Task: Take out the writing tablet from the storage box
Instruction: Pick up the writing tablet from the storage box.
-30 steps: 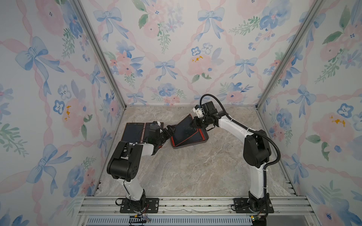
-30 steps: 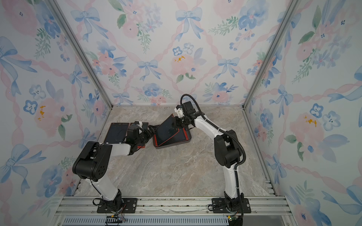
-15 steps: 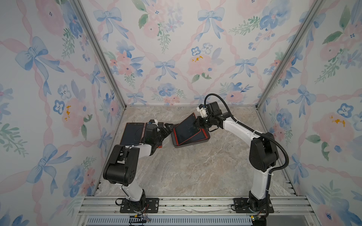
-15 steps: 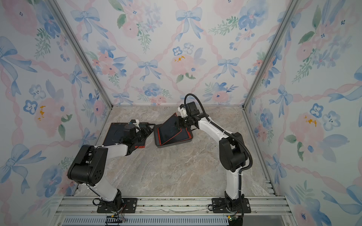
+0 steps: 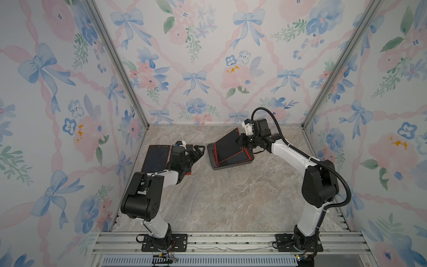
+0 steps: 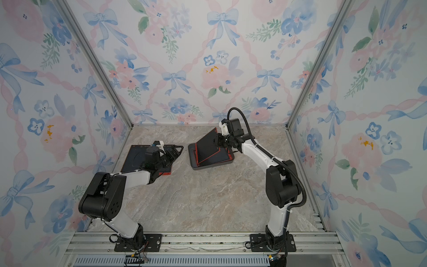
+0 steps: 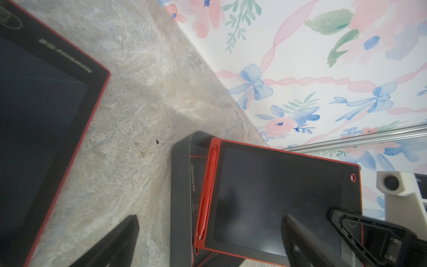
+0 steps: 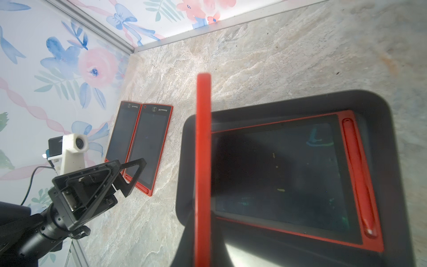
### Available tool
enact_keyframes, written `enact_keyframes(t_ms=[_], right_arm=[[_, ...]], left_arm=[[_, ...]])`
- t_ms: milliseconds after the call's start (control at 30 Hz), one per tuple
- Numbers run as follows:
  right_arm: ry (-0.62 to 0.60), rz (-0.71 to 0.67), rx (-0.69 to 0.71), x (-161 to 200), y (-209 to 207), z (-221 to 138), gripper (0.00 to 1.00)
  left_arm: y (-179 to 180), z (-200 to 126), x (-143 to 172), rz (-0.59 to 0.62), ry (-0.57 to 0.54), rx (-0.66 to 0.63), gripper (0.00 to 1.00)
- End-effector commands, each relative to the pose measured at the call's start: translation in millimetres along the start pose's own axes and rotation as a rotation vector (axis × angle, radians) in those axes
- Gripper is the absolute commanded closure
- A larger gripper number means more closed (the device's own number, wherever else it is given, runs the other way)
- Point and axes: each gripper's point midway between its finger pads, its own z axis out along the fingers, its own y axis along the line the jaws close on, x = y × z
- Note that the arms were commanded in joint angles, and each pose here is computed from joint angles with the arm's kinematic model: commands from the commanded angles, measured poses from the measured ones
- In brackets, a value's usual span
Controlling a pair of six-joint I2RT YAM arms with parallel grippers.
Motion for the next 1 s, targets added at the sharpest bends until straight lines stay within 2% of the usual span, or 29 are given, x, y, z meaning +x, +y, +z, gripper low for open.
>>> enact_keyframes(t_ms=[0,300,600,767,967], right_arm=[[-0.059,0.003,-0.059,-16.1,15.4,-12.7,1.0],[-0.113,-0.013,-0.098,-29.6,28.3,-27.7,1.0],[-0.078,-0.038,-0.239,-43.5,40.3,-41.2,1.0],[-0.079,-0.059,-0.283,-45.8,47.7,-50.4,1.0],[-0.068,-0.009,-0.388,-48.2,54.9,-53.2,1.0]], left_arm=[[1.4,-4.7,0.8,0.012,0.001,0.001,0.02],[-13.4,-2.4,5.9,0.03,0.045,0.056,0.03],[-62.4,-4.9,21.3,0.167,0.205,0.273,0.02],[-62.4,-2.0,22.9,0.18,0.237,0.303,0.02],[-72.9,-0.5,23.0,0.198,0.258,0.364,0.04]])
